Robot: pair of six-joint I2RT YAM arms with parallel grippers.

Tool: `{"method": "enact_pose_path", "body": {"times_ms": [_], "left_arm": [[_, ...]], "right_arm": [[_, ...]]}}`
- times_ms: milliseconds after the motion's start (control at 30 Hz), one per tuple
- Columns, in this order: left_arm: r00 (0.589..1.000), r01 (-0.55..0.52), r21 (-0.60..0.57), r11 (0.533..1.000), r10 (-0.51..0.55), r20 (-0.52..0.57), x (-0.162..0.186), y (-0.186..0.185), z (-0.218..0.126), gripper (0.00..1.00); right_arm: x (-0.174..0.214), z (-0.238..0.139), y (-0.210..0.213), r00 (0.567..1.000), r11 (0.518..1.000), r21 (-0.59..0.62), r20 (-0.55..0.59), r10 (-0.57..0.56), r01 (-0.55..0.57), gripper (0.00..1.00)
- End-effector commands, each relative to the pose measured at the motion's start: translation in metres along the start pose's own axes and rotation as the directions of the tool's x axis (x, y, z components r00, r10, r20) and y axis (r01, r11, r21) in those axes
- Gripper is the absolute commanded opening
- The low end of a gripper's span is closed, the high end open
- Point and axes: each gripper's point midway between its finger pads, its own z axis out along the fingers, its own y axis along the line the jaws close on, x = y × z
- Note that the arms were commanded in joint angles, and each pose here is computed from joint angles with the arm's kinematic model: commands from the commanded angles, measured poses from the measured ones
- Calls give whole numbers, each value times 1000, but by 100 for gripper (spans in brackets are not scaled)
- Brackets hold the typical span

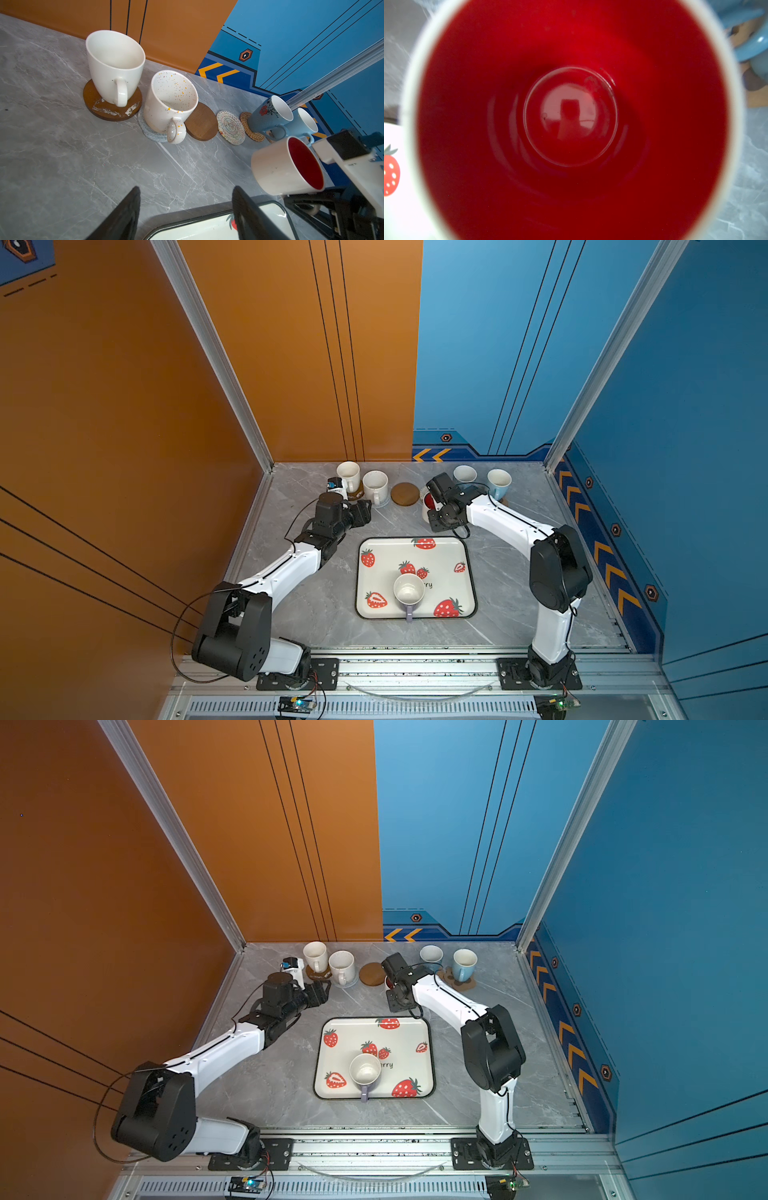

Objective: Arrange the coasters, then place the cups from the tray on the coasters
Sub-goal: 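Carry the red-lined mug over the woven coaster beside the wooden coaster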

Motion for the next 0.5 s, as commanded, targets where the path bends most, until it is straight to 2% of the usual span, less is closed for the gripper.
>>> {"method": "enact_pose_path", "body": {"times_ms": [0, 467], "left_arm": [[1000, 7, 11, 1000, -7, 19, -9, 1, 2, 71], [999, 33, 6, 999, -33, 0, -6, 12, 9, 71]], "right_arm": [[-26, -9, 1, 998, 1000, -19, 62, -8, 9, 0], [-59, 15, -19, 997, 999, -9, 76, 34, -33, 0]]}}
